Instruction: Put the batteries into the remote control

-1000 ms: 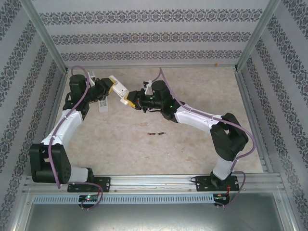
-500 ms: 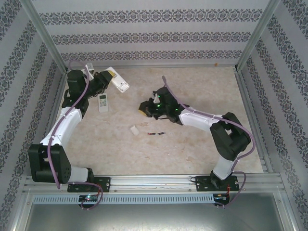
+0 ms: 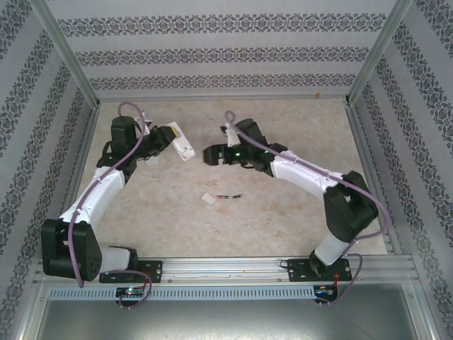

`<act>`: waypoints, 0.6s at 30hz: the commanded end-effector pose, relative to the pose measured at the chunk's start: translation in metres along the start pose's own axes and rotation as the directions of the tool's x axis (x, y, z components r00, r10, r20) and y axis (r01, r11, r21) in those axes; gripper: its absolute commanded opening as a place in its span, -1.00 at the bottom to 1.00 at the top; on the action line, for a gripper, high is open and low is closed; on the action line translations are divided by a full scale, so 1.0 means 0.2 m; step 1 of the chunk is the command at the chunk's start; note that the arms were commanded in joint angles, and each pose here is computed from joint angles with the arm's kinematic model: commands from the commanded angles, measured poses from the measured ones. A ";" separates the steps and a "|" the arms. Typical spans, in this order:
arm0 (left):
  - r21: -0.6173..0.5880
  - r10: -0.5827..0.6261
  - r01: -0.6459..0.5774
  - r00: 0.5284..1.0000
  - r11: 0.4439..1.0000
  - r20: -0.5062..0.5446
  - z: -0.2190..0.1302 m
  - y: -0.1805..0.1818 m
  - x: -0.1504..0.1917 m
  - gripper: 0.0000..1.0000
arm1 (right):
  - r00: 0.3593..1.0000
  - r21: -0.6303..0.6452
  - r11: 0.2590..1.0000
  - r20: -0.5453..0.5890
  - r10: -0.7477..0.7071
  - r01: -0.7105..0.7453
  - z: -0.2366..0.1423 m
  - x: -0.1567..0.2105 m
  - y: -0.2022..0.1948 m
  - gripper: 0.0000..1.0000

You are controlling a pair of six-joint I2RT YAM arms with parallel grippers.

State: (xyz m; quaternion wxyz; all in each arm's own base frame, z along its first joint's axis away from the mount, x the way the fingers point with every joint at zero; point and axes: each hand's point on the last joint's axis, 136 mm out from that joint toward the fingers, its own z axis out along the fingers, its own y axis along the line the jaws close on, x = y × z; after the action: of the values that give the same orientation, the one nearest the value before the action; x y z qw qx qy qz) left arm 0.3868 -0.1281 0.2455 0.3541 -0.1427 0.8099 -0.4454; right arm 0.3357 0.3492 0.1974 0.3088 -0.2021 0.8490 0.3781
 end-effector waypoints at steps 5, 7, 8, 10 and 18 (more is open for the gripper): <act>0.055 0.083 -0.080 0.995 0.995 -0.052 0.06 -0.13 0.07 -1.00 | 0.937 -0.096 0.934 0.097 -0.335 0.343 0.05 -0.22 0.31 0.95; 0.058 0.083 -0.081 0.995 0.995 -0.046 0.05 -0.14 0.06 -1.00 | 0.942 -0.130 0.934 0.074 -0.326 0.334 0.10 -0.21 0.33 0.94; 0.059 0.084 -0.081 0.996 0.995 -0.042 0.05 -0.14 0.06 -1.00 | 0.945 -0.141 0.934 0.061 -0.322 0.327 0.13 -0.20 0.34 0.90; 0.062 0.090 -0.088 0.995 0.994 -0.034 0.04 -0.15 0.06 -1.00 | 0.949 -0.158 0.936 0.043 -0.312 0.315 0.17 -0.19 0.35 0.77; 0.056 0.088 -0.086 0.996 0.995 -0.031 0.03 -0.15 0.06 -1.00 | 0.954 -0.147 0.944 -0.016 -0.299 0.294 0.18 -0.12 0.28 0.52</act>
State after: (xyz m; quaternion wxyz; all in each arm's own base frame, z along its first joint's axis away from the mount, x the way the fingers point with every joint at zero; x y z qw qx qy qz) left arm 0.3818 -0.1457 0.2304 0.3336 -0.1256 0.8280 -0.4329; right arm 0.3386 0.4219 0.2494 0.3638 -0.3481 0.7645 0.4025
